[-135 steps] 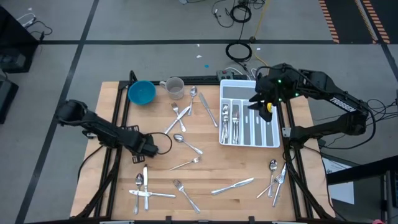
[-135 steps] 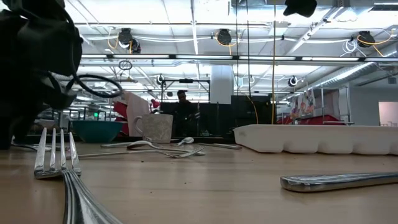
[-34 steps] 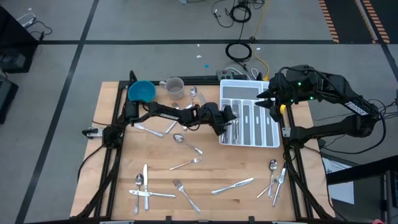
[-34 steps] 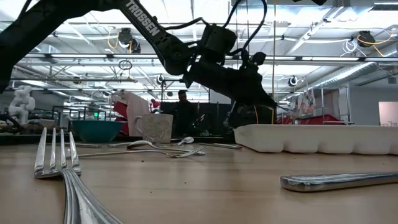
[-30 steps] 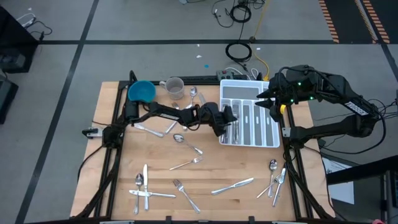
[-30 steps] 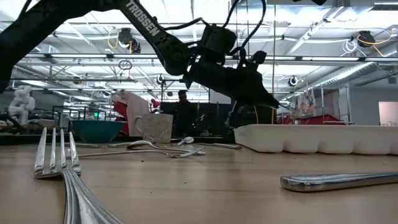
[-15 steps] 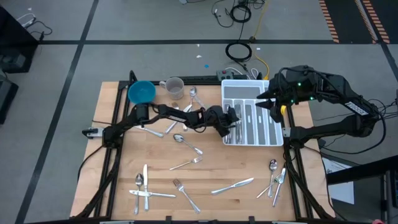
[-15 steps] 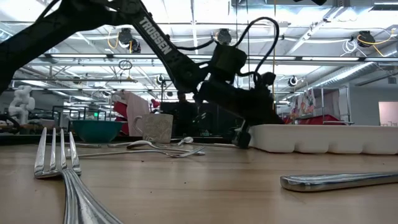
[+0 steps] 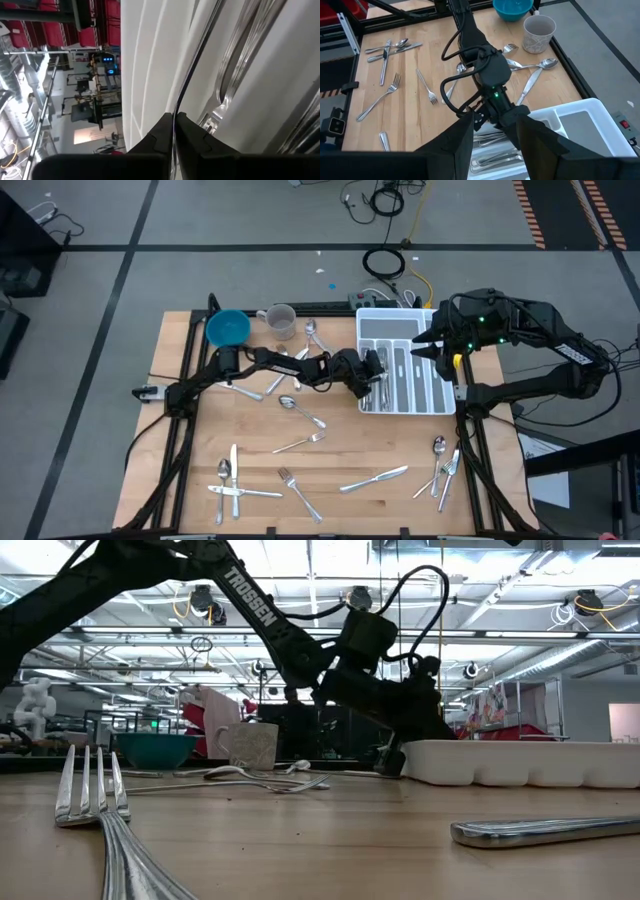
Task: Sort silverware
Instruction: Put the fork in the silverware tray
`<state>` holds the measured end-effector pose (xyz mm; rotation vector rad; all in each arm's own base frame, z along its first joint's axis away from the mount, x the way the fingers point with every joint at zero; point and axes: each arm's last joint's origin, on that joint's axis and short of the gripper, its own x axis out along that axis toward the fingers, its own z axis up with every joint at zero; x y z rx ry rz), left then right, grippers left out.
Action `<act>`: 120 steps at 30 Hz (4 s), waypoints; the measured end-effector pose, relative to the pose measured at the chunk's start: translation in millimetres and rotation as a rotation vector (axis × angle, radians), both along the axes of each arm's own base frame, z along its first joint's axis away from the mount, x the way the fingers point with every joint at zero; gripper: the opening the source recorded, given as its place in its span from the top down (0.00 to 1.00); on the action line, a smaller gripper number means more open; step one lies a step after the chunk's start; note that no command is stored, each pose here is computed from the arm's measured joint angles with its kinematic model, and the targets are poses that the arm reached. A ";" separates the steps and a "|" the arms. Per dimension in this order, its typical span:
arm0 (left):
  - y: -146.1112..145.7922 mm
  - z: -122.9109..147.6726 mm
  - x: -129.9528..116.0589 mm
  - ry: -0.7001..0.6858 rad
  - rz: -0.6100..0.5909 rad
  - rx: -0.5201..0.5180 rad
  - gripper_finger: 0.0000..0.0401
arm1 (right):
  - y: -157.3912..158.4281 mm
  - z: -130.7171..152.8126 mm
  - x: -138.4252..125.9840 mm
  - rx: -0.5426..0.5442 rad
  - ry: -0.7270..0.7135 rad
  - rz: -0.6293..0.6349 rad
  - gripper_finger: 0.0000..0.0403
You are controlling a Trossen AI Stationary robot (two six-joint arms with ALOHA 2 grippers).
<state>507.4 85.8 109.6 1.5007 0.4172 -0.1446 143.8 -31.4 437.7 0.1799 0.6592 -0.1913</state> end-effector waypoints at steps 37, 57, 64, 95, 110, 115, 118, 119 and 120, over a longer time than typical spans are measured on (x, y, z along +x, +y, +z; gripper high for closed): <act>-13.4 25.3 17.0 0.123 0.193 0.124 0.94 | 1.0 -1.7 -1.3 0.024 0.019 0.016 0.54; -31.0 46.7 27.3 0.167 0.079 0.040 0.94 | 1.5 -3.8 -3.0 0.044 0.045 0.006 0.54; -30.6 68.9 30.0 0.245 0.116 -0.053 0.94 | 1.5 -4.5 -3.6 0.045 0.054 0.006 0.54; -13.4 111.0 25.7 0.307 0.271 -0.196 0.94 | -1.0 -99.2 -14.7 0.165 0.122 -0.131 0.54; -12.3 139.8 40.9 -0.107 0.514 -0.207 0.94 | 14.5 -78.4 -95.7 0.086 -0.232 -0.351 0.54; -23.4 139.0 43.1 -0.086 0.414 -0.245 0.94 | 14.5 -79.4 -93.9 0.080 -0.212 -0.326 0.54; -26.5 133.8 41.5 -0.012 0.371 -0.224 0.94 | 15.7 -79.6 -94.5 0.087 -0.209 -0.289 0.54; -26.8 132.1 40.8 0.010 0.366 -0.220 0.94 | 16.0 -80.6 -94.7 0.090 -0.196 -0.283 0.54; -25.3 130.8 39.9 0.027 0.367 -0.213 0.94 | 16.4 -82.2 -95.1 0.097 -0.177 -0.277 0.54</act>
